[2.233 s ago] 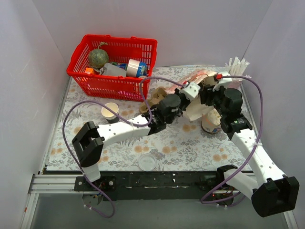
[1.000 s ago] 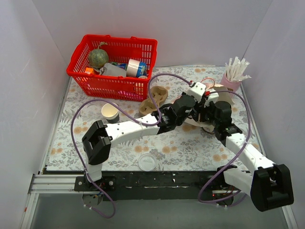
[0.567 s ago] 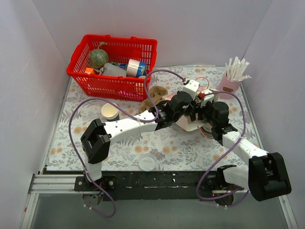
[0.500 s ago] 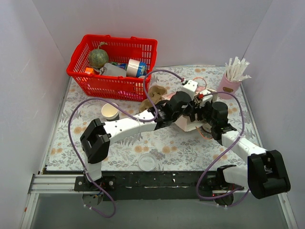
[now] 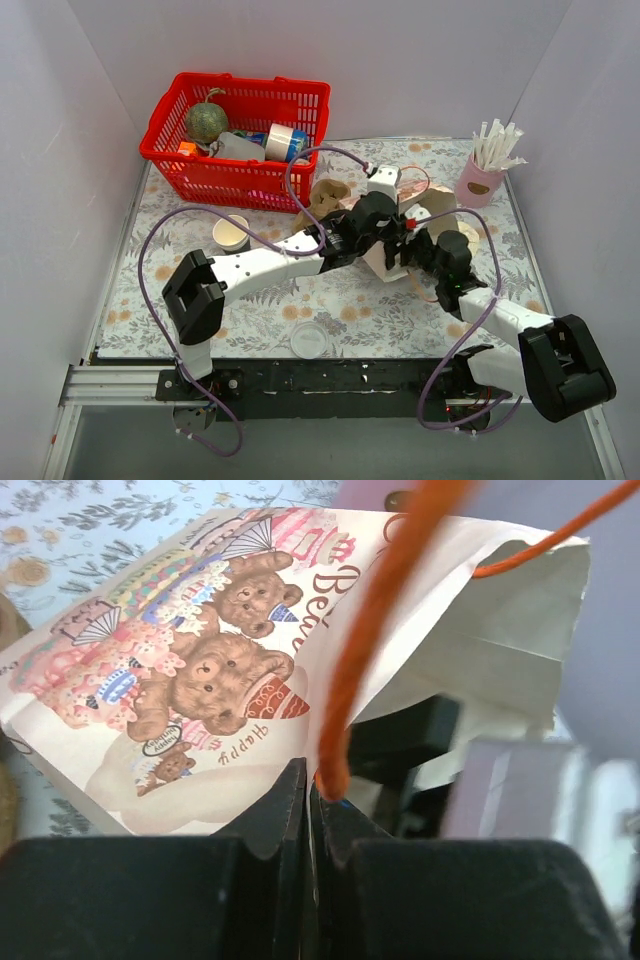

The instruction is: Pack the takeout coffee

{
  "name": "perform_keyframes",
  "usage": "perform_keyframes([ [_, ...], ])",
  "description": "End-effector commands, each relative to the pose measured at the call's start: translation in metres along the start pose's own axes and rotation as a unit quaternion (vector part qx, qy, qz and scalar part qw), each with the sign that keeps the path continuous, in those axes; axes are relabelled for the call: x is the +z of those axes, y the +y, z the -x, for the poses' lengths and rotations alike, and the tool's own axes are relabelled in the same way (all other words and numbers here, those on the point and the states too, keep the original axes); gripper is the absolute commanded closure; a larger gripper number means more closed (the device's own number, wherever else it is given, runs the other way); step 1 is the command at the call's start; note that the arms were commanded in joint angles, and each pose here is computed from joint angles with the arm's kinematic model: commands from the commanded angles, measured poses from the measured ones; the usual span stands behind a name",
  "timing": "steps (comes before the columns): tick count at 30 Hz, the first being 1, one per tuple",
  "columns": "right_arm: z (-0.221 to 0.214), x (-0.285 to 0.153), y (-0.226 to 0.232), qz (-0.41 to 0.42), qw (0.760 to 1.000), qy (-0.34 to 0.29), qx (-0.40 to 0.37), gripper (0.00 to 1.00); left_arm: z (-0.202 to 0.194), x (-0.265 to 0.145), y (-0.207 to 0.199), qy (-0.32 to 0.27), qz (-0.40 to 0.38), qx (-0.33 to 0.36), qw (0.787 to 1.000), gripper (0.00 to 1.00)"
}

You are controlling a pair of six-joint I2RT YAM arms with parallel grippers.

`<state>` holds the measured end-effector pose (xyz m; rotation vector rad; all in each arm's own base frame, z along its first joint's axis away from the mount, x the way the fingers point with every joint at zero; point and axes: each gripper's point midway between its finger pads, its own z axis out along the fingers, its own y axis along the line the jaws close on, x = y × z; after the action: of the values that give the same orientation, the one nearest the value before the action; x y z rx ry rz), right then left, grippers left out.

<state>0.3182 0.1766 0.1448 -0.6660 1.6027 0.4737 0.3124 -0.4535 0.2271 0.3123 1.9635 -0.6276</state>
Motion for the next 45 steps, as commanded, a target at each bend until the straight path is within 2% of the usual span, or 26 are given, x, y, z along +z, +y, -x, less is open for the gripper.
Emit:
perform_keyframes([
  [1,0.017,0.017,0.014,-0.003,0.999,-0.029,-0.031,0.2,0.021,-0.025,-0.032,-0.016,-0.045,-0.063,0.997,1.0],
  [7,0.0,0.037,-0.009,-0.078,0.997,0.009,-0.002,0.23,0.018,-0.031,-0.037,0.002,-0.062,-0.09,0.994,1.0],
  [9,0.001,0.036,-0.02,-0.121,0.993,0.0,0.018,0.24,0.017,-0.032,-0.036,0.006,-0.059,-0.096,0.994,1.0],
  [12,0.005,0.037,-0.027,-0.141,0.99,-0.018,0.022,0.25,0.012,-0.035,-0.038,0.015,-0.067,-0.103,0.992,1.0],
  [18,-0.04,0.038,-0.042,-0.194,0.976,0.091,0.044,0.29,0.009,-0.038,-0.041,0.024,-0.078,-0.105,0.991,1.0],
  [22,-0.045,0.036,-0.044,-0.204,0.973,0.096,0.048,0.31,0.007,-0.036,-0.039,0.024,-0.073,-0.102,0.992,1.0],
  [29,-0.042,0.023,-0.056,-0.25,0.96,0.111,0.055,0.58,0.009,-0.035,-0.031,0.016,-0.053,-0.098,0.994,1.0],
  [31,-0.037,0.017,-0.06,-0.267,0.956,0.107,0.063,0.6,0.009,-0.034,-0.026,0.012,-0.041,-0.093,0.995,1.0],
  [34,-0.036,0.009,-0.062,-0.28,0.951,0.111,0.072,0.68,0.008,-0.033,-0.022,0.012,-0.031,-0.088,0.996,1.0],
  [38,-0.027,0.003,-0.064,-0.29,0.948,0.102,0.081,0.93,0.002,-0.033,-0.013,0.016,-0.015,-0.077,0.997,1.0],
  [40,-0.022,0.001,-0.066,-0.297,0.946,0.095,0.087,0.98,0.0,-0.036,-0.01,0.018,-0.012,-0.075,0.997,1.0],
  [45,-0.011,-0.001,-0.062,-0.284,0.951,0.065,0.108,0.99,-0.005,-0.039,-0.007,0.024,-0.013,-0.076,0.997,1.0],
])
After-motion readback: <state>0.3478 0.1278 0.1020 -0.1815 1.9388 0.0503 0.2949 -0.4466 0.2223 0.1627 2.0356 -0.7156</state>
